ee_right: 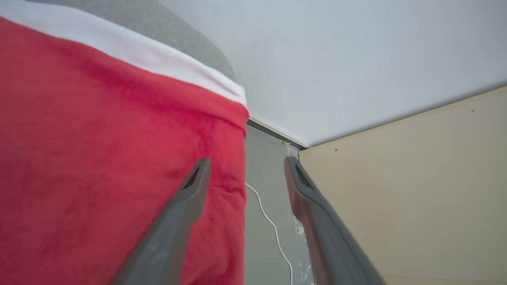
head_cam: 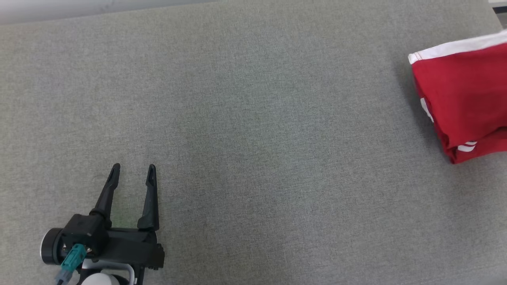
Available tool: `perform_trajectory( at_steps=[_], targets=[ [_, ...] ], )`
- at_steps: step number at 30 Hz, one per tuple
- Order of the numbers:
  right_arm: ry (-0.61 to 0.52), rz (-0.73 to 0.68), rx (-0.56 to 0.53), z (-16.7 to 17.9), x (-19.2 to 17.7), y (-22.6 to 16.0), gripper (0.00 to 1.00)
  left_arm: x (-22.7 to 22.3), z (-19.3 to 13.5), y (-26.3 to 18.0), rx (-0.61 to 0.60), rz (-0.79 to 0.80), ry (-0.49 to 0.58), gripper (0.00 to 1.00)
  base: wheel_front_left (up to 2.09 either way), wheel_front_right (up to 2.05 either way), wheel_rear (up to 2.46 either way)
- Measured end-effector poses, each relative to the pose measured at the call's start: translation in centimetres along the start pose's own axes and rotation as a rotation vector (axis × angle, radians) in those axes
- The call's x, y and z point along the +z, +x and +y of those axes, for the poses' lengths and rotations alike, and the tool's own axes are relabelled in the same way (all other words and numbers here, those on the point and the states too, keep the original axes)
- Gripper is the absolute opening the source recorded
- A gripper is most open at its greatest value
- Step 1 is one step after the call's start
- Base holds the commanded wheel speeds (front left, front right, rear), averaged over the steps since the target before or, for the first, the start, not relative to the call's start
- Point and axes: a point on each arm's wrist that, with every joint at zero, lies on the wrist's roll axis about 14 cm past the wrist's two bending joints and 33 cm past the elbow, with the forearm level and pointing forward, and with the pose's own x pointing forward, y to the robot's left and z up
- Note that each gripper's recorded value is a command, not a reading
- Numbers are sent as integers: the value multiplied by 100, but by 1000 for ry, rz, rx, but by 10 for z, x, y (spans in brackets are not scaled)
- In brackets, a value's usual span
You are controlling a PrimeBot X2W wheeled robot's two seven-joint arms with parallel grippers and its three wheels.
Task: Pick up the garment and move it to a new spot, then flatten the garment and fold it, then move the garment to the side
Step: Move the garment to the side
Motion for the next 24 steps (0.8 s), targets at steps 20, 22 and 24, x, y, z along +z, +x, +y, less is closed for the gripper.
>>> perform_trajectory(
  at_steps=[20,22,24],
  targets=[
    [342,-516,145,79,85,-86,100,47,15,-44,98,-95,-27,100,0,0,0],
    [438,-571,177,92,90,-103,100,52,20,-52,119,-106,-22,100,0,0,0],
    [530,-604,212,106,93,-118,100,58,24,-60,141,-118,-20,100,0,0,0]
  ],
)
